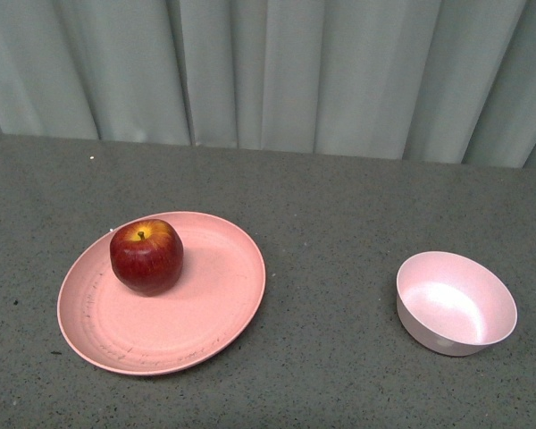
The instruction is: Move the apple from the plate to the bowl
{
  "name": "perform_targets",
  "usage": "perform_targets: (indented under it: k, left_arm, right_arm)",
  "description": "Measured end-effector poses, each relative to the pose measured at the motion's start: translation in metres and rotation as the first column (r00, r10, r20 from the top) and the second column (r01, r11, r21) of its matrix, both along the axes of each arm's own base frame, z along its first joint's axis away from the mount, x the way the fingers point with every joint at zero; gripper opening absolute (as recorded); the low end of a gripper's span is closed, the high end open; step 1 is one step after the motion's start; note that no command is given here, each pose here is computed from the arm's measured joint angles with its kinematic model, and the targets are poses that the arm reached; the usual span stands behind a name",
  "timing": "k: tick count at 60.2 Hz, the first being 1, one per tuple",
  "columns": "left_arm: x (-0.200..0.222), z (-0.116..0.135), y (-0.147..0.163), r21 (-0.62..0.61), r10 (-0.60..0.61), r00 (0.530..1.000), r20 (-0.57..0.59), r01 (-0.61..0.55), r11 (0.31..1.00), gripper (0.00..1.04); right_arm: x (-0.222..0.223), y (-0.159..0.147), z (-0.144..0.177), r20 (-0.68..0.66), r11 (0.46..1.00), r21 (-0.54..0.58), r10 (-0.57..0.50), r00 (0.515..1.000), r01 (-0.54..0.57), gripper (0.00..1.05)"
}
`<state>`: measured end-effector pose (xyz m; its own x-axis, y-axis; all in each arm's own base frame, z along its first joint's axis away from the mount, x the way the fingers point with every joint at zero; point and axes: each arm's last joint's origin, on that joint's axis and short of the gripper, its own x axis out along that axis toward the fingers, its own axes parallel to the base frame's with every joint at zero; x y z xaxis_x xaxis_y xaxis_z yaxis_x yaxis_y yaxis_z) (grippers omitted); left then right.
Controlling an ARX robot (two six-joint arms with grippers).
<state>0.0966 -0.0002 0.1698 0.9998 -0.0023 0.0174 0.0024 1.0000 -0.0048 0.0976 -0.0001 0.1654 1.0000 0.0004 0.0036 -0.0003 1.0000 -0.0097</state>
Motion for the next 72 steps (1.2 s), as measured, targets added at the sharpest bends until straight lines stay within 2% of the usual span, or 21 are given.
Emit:
perform_targets:
  k: [72]
  left_arm:
    - [0.0,0.0,0.0,0.0,0.0,1.0,0.0,0.0,1.0,0.98]
  right_arm:
    - [0.0,0.0,0.0,0.0,1.0,0.0,0.0,1.0,0.0,0.95]
